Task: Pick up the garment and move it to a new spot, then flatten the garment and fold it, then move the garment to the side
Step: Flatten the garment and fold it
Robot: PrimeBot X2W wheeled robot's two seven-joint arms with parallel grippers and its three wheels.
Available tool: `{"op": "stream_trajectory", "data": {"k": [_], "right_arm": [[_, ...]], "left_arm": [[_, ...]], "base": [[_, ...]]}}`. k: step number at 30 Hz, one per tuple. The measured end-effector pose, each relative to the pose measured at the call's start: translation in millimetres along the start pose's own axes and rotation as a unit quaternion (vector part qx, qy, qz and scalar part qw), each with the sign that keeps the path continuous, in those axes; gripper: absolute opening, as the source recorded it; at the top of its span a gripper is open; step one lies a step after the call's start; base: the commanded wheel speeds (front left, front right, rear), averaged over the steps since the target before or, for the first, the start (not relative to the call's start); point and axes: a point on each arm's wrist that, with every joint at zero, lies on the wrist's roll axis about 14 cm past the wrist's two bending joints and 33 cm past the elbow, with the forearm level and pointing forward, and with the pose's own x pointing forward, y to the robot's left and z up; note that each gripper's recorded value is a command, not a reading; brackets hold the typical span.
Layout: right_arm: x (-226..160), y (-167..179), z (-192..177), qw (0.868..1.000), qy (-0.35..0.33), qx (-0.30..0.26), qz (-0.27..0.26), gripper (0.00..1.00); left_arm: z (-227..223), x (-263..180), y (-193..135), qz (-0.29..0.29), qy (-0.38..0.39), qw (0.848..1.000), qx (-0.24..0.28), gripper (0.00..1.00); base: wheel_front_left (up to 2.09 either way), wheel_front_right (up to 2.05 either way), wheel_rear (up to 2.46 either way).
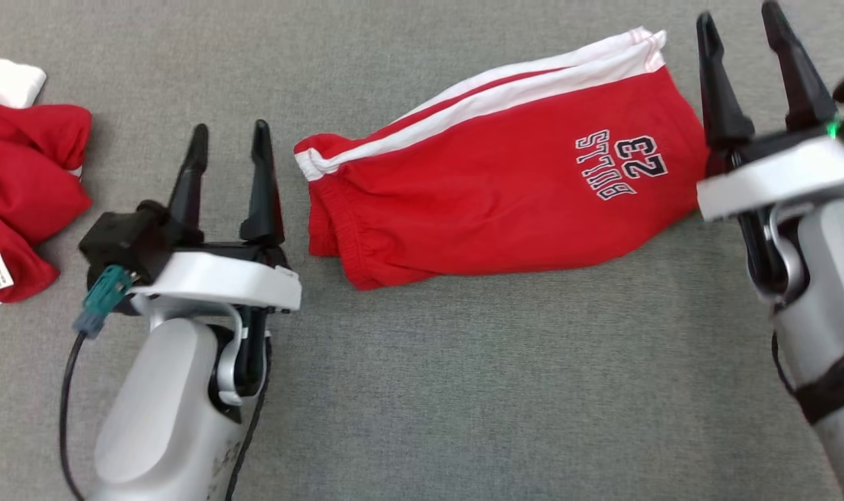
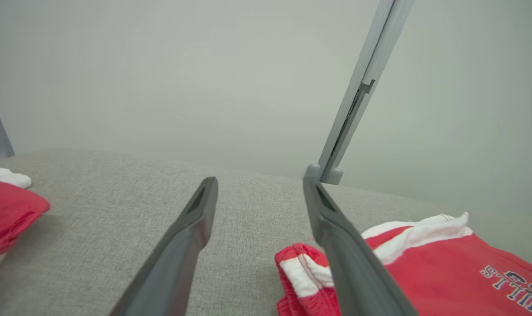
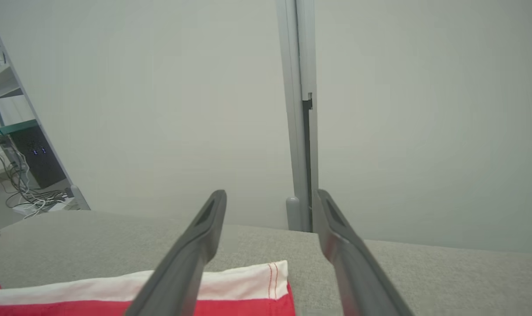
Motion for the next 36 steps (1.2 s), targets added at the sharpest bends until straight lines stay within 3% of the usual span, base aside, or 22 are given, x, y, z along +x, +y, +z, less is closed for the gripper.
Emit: {"op": "stream_trajectory", "data": {"k": [9,20,36], "right_arm": [[-73.4,-5.5,0.0,0.999,0.001,-0.010,-0.039,1.00],[-145.8,8.8,0.2,0.997,0.035,0.001,-0.074,1.00],[-164.2,12.0,13.2,0.995,0.041,-0.007,-0.088,1.00]], "left_arm": [[19.7,-26.6,-0.5,-0.009,-0.030,0.998,0.048,1.00],[1.4,-59.1,-11.9,-0.036,0.001,0.996,0.079,1.00],[-5.1,-68.9,-19.2,-0.051,0.011,0.994,0.098,1.00]], "base": [[0.00,0.00,0.00],[0.00,0.00,0.00],[0.00,0.00,0.00]]}}
